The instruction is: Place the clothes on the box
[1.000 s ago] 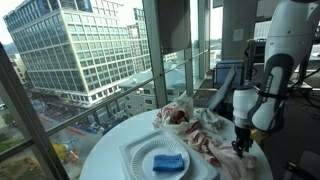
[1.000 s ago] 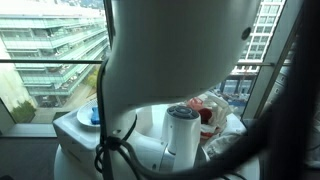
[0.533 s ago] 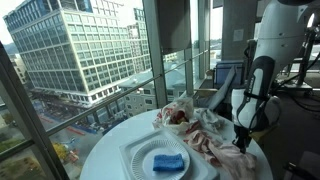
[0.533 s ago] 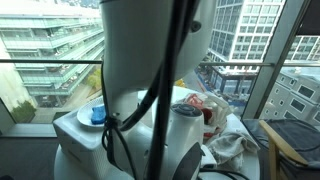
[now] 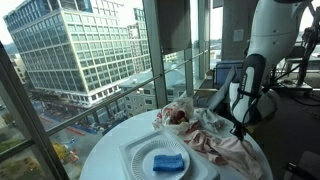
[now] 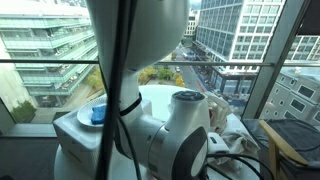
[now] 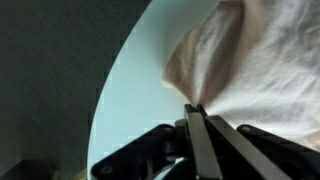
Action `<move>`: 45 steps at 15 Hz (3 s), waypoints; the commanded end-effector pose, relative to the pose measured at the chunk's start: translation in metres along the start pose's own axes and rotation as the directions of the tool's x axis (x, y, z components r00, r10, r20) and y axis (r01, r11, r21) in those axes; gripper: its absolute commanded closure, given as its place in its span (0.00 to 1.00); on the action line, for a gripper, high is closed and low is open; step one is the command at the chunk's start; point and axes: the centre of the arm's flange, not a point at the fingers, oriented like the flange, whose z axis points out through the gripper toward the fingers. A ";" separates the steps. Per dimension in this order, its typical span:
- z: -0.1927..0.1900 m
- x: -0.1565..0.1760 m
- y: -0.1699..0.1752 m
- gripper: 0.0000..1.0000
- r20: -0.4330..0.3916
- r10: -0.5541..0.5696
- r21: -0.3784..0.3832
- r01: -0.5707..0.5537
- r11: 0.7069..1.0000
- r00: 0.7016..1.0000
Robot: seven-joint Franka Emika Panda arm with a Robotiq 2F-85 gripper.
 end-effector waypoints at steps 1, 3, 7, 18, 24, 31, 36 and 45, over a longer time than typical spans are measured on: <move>-0.010 0.010 0.016 0.98 -0.047 0.083 -0.077 -0.086 0.993 0.995; -0.012 0.015 0.024 0.97 -0.055 0.121 -0.110 -0.127 0.986 0.991; -0.018 0.010 0.018 0.60 -0.065 0.147 -0.151 -0.156 0.976 0.987; -0.050 -0.038 -0.049 0.00 -0.044 -0.061 0.009 0.062 0.998 0.997; -0.049 -0.029 -0.094 0.00 -0.108 -0.175 0.012 0.177 0.984 0.979; -0.043 -0.016 -0.149 0.00 -0.137 -0.328 0.005 0.332 0.943 0.935; -0.016 -0.017 -0.163 0.00 -0.100 -0.407 0.011 0.410 0.912 0.908; 0.022 -0.002 -0.153 0.00 -0.072 -0.464 0.036 0.467 0.884 0.883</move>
